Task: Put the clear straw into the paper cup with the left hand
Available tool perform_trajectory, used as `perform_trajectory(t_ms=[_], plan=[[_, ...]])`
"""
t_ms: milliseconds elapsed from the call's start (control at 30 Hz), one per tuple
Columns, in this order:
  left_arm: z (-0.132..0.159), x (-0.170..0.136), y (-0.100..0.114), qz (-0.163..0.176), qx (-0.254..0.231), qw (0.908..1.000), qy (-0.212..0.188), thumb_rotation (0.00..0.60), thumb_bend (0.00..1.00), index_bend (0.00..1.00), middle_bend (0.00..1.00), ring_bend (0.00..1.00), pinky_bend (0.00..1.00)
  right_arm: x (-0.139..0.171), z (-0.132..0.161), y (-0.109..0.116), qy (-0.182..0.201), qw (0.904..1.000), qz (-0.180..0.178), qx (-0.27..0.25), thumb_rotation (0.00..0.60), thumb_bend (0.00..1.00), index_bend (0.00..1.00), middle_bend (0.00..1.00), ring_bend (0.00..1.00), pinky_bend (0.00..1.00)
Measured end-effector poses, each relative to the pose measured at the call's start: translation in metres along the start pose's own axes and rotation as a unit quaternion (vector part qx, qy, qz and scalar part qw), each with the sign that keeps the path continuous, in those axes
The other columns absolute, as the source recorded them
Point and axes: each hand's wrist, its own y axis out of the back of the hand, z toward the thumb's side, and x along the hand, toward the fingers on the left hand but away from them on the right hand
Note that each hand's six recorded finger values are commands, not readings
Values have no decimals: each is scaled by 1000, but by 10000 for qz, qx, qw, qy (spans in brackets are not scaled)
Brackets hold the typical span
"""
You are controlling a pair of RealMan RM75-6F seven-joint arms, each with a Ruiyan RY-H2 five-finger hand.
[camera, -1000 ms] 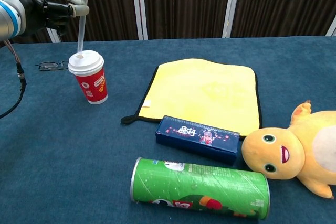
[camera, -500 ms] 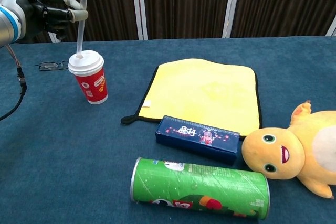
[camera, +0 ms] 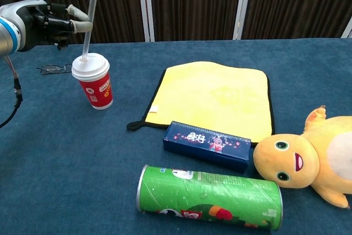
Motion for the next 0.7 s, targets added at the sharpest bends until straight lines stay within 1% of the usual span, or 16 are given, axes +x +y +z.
perform_trajectory(t_ms=[100, 400, 500, 600, 633, 667, 700], plan=[[0, -1, 2, 29, -7, 10000, -26, 600, 199, 491, 983, 888, 761, 0, 0, 0, -4, 10000, 4, 4, 600, 72, 0, 0, 0, 0], [4, -8, 13, 122, -65, 9998, -139, 600, 198, 489, 977, 882, 753, 0, 0, -1, -7, 10000, 15, 32, 600, 73, 0, 0, 0, 0], [8, -13, 17, 143, -36, 9996, -225, 600, 197, 482, 949, 857, 727, 0, 0, 0, -1, 10000, 10, 48, 600, 73, 0, 0, 0, 0], [13, -19, 22, 198, 126, 9990, -382, 600, 198, 442, 864, 784, 642, 0, 0, 0, 8, 10000, -1, 69, 600, 74, 0, 0, 0, 0], [14, -23, 25, 221, 248, 9984, -460, 600, 199, 415, 806, 737, 578, 0, 0, 0, 8, 10000, -3, 81, 600, 74, 0, 0, 0, 0], [15, -26, 27, 242, 366, 9977, -524, 600, 199, 385, 726, 673, 498, 0, 0, 0, 9, 10000, -6, 89, 600, 74, 0, 0, 0, 0], [16, -30, 30, 266, 509, 9966, -592, 600, 199, 367, 659, 621, 439, 0, 0, 0, 11, 10000, -9, 97, 600, 74, 0, 0, 0, 0]])
